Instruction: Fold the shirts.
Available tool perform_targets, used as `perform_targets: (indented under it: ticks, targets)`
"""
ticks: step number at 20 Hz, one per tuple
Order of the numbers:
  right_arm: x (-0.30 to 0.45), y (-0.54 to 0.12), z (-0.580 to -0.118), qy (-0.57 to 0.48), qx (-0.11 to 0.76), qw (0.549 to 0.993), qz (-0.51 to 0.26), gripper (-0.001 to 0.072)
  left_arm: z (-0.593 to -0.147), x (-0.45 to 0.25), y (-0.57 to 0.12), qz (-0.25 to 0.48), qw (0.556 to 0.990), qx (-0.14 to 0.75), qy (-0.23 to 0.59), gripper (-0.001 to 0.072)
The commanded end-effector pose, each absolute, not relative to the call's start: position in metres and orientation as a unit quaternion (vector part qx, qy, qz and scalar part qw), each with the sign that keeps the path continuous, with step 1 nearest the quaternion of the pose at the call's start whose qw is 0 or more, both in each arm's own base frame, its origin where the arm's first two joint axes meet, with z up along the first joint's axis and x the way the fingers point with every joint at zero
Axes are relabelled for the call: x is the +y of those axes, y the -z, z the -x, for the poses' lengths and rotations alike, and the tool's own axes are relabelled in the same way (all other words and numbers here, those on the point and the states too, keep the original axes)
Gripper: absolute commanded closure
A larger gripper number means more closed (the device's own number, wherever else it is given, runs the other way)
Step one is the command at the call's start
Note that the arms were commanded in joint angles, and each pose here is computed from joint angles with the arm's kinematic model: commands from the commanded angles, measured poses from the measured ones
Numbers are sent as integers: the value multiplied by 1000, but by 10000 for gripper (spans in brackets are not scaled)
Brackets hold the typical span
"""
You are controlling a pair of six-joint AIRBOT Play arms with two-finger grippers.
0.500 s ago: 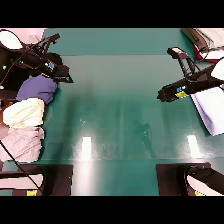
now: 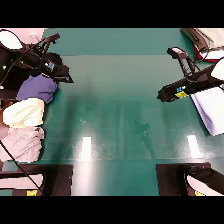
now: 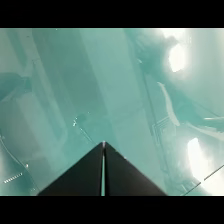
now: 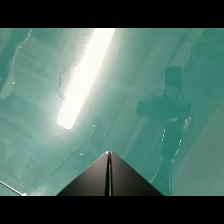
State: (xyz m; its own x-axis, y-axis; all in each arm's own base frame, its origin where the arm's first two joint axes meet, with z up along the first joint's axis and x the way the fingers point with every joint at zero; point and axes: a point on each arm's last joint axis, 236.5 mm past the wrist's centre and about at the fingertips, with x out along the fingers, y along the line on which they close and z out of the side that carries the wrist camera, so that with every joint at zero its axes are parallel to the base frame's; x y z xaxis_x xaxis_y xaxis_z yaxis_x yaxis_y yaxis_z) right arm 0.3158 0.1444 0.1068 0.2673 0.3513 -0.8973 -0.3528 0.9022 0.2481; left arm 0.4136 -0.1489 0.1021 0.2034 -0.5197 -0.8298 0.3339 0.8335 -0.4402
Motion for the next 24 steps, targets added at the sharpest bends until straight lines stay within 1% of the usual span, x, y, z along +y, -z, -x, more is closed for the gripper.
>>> perform_targets:
  ticks: [1, 6, 8, 9, 10, 11, 13, 14, 15, 16, 21, 24]
  targets:
    - [145, -107, -316, -222, 562, 797, 0, 693, -414, -149, -102, 82, 772, 567, 277, 683]
    - [146, -110, -322, -221, 551, 805, -2, 694, -417, -156, -108, 95, 774, 557, 286, 683]
    - [146, -110, -323, -220, 549, 806, -2, 694, -434, -151, -110, 92, 798, 530, 271, 682]
    - [146, -110, -323, -220, 549, 806, -2, 694, -446, -142, -109, 78, 816, 516, 250, 561]
    - [146, -110, -324, -220, 549, 807, -3, 694, -459, -127, -107, 57, 834, 502, 223, 179]
    - [146, -110, -324, -220, 548, 807, -3, 694, -477, -109, -107, 33, 857, 480, 185, -5]
    - [146, -110, -323, -221, 550, 805, -2, 694, -512, -67, -117, -5, 899, 425, 100, -6]
    - [146, -110, -323, -221, 550, 806, -2, 694, -527, -45, -125, -10, 916, 396, 60, -5]
    - [146, -110, -322, -221, 550, 805, -2, 694, -540, -30, -130, -1, 926, 375, 37, -5]
    - [146, -110, -323, -220, 550, 806, -3, 694, -550, -15, -127, 9, 932, 363, 21, -5]
    - [146, -110, -323, -221, 550, 805, -3, 694, -588, 55, -73, 29, 935, 353, -37, -5]
    - [146, -110, -323, -221, 550, 806, -3, 694, -605, 77, -40, 15, 934, 354, -46, -6]
